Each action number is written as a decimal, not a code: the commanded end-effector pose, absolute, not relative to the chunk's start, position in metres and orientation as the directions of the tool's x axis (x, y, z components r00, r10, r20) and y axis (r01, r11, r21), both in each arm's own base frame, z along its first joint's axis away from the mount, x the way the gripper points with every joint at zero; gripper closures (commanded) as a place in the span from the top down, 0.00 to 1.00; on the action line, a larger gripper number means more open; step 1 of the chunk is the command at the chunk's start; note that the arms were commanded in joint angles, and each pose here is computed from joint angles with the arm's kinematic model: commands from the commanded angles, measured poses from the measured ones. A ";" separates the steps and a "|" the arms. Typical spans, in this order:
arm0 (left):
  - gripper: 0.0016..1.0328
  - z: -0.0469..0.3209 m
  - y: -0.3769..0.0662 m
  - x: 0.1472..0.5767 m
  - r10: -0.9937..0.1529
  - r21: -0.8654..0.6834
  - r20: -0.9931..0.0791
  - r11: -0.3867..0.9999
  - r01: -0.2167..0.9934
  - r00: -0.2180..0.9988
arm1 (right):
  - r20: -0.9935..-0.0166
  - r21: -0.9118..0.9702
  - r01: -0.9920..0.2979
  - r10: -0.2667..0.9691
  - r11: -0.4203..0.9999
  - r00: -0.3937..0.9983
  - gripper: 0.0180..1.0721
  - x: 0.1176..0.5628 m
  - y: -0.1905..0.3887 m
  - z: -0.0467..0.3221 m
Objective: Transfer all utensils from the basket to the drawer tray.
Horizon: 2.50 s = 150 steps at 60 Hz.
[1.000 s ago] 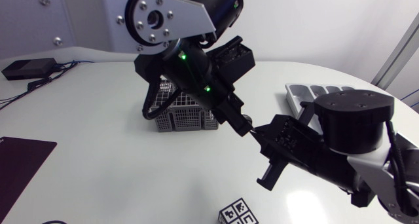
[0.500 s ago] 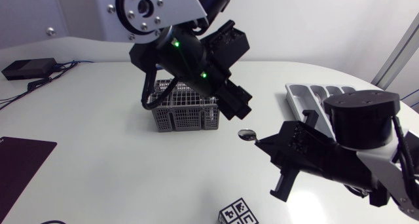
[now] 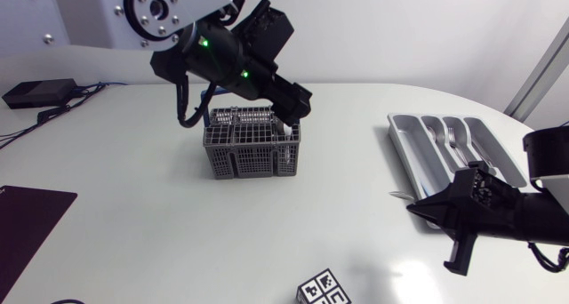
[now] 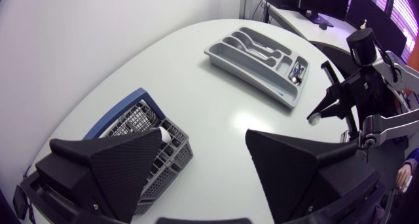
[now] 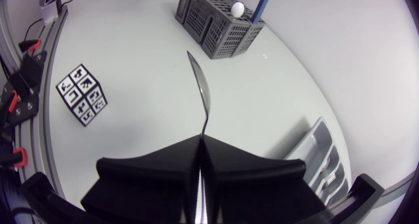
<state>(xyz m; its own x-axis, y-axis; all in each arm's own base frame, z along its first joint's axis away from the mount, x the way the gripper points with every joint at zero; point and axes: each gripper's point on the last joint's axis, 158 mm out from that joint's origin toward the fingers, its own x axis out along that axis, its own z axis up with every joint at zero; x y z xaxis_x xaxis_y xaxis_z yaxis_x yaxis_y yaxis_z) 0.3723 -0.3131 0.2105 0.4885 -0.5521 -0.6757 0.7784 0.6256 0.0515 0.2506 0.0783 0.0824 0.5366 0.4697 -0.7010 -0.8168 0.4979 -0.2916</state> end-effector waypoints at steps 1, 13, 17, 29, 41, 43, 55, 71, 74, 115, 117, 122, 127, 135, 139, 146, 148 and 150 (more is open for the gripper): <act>0.88 0.178 -0.306 0.379 -0.517 0.051 -0.716 0.632 0.773 0.470 | -0.713 -0.337 -0.828 0.452 0.448 0.535 0.05 0.254 0.056 0.080; 0.88 0.155 -0.303 0.391 -0.504 0.048 -0.722 0.646 0.762 0.474 | -0.756 -0.322 -0.839 0.414 0.439 0.507 0.05 0.260 -0.007 0.059; 0.88 0.148 -0.303 0.395 -0.502 0.046 -0.722 0.651 0.757 0.476 | -0.761 -0.333 -0.832 0.395 0.444 0.515 0.05 0.263 -0.030 0.054; 0.88 0.134 -0.301 0.406 -0.495 0.032 -0.722 0.674 0.738 0.484 | -0.774 -0.385 -0.815 0.329 0.434 0.541 0.05 0.272 -0.096 0.043; 0.88 0.125 -0.302 0.414 -0.498 0.019 -0.709 0.694 0.720 0.499 | -0.796 -0.413 -0.816 0.276 0.403 0.539 0.05 0.284 -0.142 0.034; 0.88 0.123 -0.302 0.415 -0.499 0.018 -0.708 0.695 0.719 0.499 | -0.799 -0.418 -0.817 0.267 0.397 0.538 0.05 0.286 -0.148 0.032; 0.88 0.115 -0.307 0.422 -0.501 0.006 -0.705 0.704 0.710 0.502 | -0.844 -0.420 -0.848 0.204 0.322 0.495 0.06 0.289 -0.173 -0.001; 0.88 0.107 -0.306 0.427 -0.500 -0.009 -0.703 0.717 0.697 0.506 | -0.861 -0.456 -0.852 0.113 0.259 0.495 0.25 0.290 -0.195 -0.020; 0.88 0.104 -0.306 0.428 -0.498 -0.016 -0.705 0.723 0.691 0.505 | -0.860 -0.460 -0.848 0.106 0.262 0.500 0.34 0.289 -0.197 -0.018; 0.45 0.096 -0.299 0.453 -0.467 -0.121 -0.729 0.807 0.578 0.501 | -0.786 -0.457 -0.784 0.222 0.420 0.577 0.68 0.273 -0.137 0.055; 0.45 0.096 -0.299 0.453 -0.467 -0.122 -0.729 0.808 0.577 0.501 | -0.786 -0.456 -0.786 0.226 0.417 0.576 0.68 0.273 -0.135 0.056; 0.45 0.100 -0.302 0.452 -0.476 -0.127 -0.723 0.803 0.582 0.500 | -0.787 -0.452 -0.788 0.230 0.417 0.573 0.68 0.271 -0.130 0.055; 0.45 0.102 -0.306 0.452 -0.483 -0.127 -0.719 0.799 0.588 0.500 | -0.786 -0.454 -0.789 0.232 0.414 0.573 0.69 0.270 -0.128 0.055; 0.45 0.103 -0.310 0.452 -0.488 -0.134 -0.720 0.795 0.591 0.493 | -0.783 -0.459 -0.787 0.230 0.411 0.577 0.69 0.270 -0.125 0.057; 0.40 0.102 -0.311 0.452 -0.491 -0.138 -0.722 0.793 0.593 0.488 | -0.783 -0.460 -0.788 0.232 0.409 0.577 0.69 0.269 -0.123 0.057; 0.32 0.102 -0.315 0.452 -0.499 -0.145 -0.721 0.787 0.599 0.480 | -0.782 -0.462 -0.788 0.231 0.408 0.578 0.69 0.269 -0.123 0.057; 0.31 0.101 -0.316 0.451 -0.502 -0.152 -0.725 0.784 0.602 0.472 | -0.782 -0.462 -0.788 0.232 0.407 0.578 0.69 0.269 -0.122 0.057; 0.28 0.100 -0.316 0.451 -0.503 -0.154 -0.727 0.783 0.603 0.467 | -0.782 -0.464 -0.788 0.231 0.404 0.579 0.69 0.270 -0.121 0.058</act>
